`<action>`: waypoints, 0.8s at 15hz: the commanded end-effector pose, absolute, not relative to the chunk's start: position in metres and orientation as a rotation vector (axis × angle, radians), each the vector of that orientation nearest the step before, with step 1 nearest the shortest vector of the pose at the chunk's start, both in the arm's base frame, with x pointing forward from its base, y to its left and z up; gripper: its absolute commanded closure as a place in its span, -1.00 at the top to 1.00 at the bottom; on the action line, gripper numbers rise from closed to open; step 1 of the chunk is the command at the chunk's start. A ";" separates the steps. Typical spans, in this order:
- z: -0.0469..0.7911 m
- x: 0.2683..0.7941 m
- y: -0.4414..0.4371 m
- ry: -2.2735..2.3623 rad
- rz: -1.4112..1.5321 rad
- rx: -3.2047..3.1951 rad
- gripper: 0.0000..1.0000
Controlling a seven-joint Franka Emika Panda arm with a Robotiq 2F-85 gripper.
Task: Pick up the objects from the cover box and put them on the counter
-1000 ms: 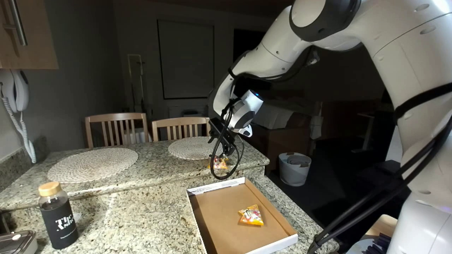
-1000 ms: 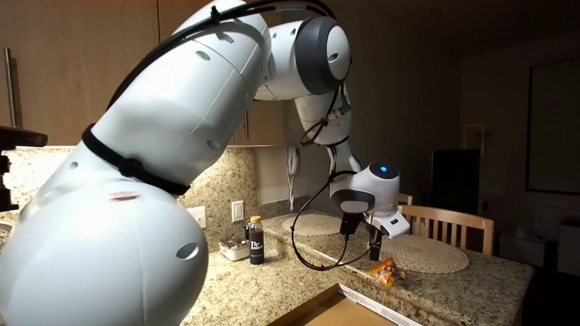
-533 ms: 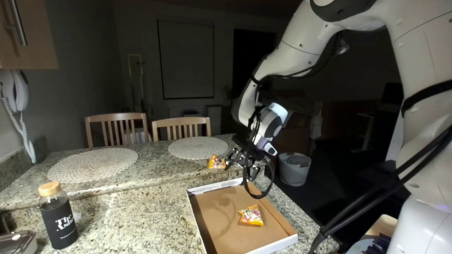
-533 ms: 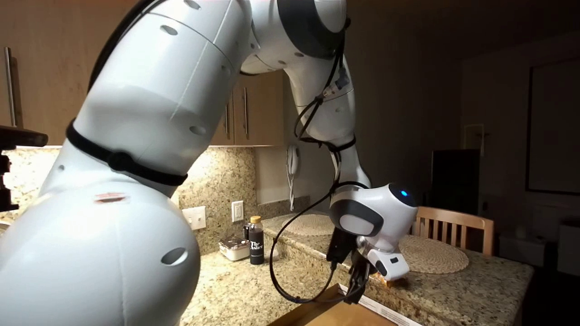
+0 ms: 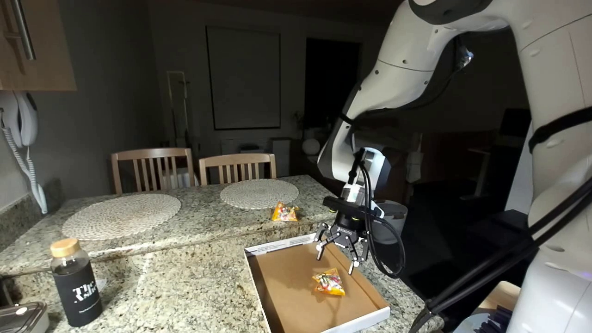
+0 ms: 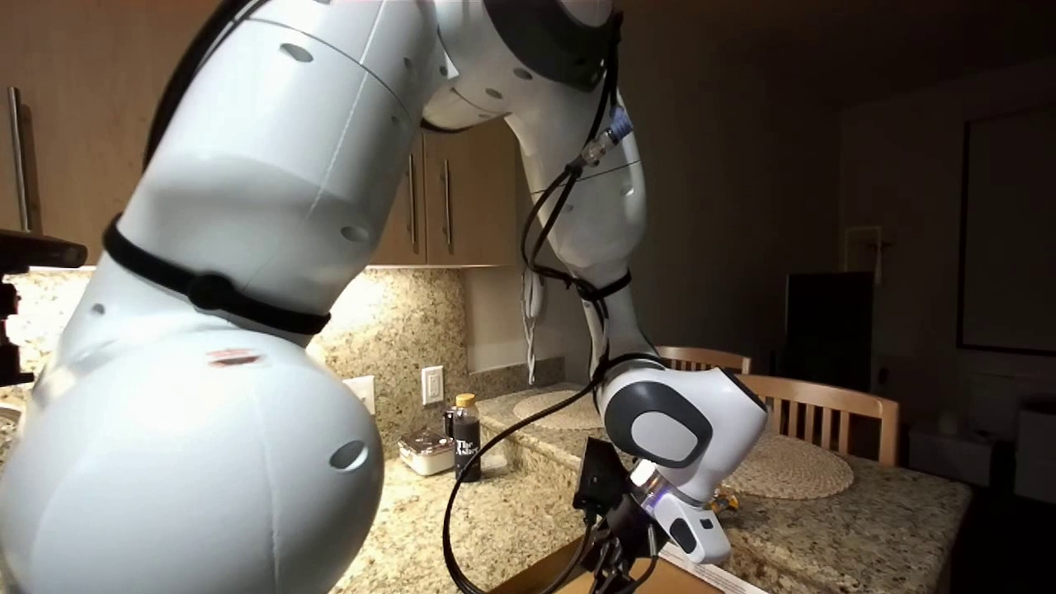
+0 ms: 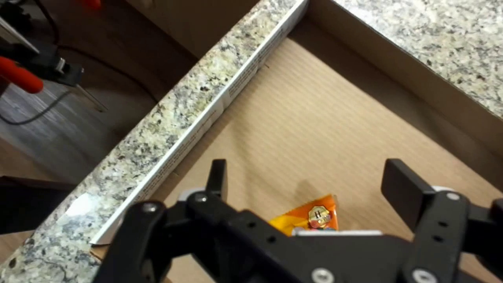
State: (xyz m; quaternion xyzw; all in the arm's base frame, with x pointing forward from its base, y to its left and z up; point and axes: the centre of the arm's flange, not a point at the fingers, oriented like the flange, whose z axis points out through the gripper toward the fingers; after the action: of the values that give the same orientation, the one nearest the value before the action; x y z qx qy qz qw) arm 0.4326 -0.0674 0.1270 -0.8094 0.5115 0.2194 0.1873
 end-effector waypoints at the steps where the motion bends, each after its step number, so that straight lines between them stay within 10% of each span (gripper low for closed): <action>1: 0.112 0.447 -0.076 1.518 0.663 -2.223 1.00; 12: 0.055 0.505 -0.067 1.546 0.689 -2.280 1.00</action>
State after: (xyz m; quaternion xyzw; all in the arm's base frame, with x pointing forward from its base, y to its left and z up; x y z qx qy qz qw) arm 0.4912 -0.0663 0.0704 -0.8004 0.5293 0.2249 0.1691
